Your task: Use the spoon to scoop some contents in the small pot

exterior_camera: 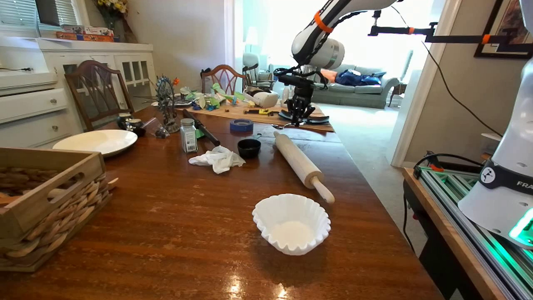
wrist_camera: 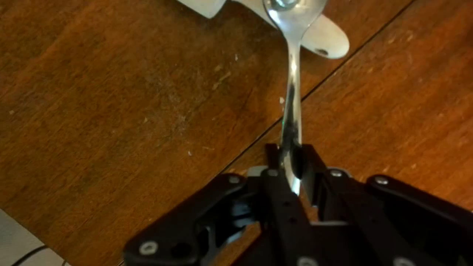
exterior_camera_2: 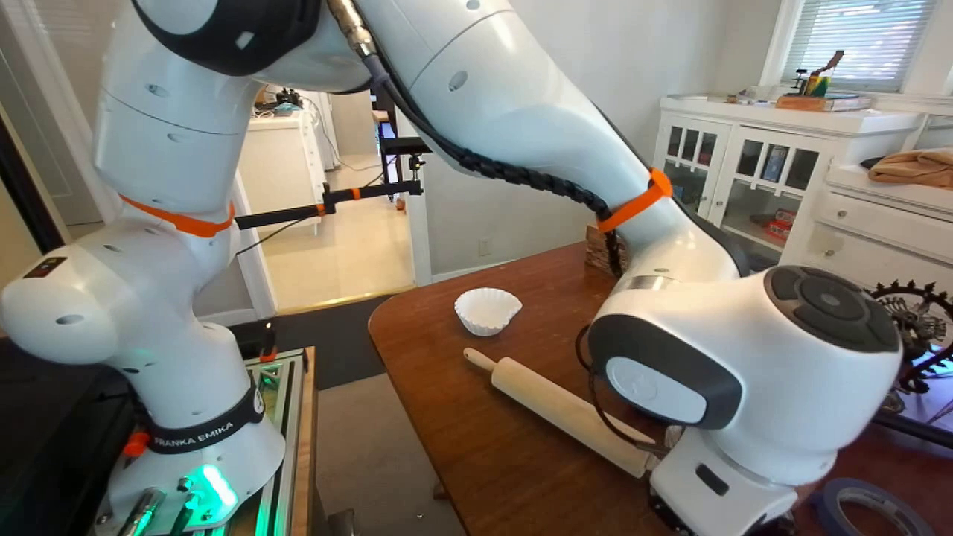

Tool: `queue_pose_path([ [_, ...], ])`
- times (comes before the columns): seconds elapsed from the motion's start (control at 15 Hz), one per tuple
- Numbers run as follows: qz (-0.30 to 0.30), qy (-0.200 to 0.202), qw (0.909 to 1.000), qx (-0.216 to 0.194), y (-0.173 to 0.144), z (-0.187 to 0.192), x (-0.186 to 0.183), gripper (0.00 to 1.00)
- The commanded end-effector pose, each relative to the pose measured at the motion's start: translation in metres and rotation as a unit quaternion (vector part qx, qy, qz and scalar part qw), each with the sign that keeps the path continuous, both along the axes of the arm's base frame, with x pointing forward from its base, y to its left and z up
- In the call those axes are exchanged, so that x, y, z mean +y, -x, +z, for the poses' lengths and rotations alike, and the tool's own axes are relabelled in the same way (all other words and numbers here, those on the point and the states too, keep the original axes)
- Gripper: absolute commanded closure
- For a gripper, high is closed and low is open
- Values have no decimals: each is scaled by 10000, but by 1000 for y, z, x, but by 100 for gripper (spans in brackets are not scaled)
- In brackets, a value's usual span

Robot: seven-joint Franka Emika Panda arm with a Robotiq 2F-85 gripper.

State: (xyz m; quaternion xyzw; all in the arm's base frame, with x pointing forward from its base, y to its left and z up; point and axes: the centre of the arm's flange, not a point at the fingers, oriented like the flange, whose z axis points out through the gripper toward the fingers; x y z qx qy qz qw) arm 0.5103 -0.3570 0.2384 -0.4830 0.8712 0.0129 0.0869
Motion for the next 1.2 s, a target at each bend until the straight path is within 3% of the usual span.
queue_pose_path([
  [0.0, -901, -379, 9952, -54, 5, -14, -27, 95],
  [0.33, -2098, -726, 9750, -36, 22, -31, -50, 95],
  [0.73, -3296, -1137, 9372, -75, 36, -48, -55, 95],
  [0.93, -3366, -1088, 9353, -71, 38, -46, -53, 95],
  [1.13, -3206, -960, 9423, 26, 39, -45, -51, 95],
])
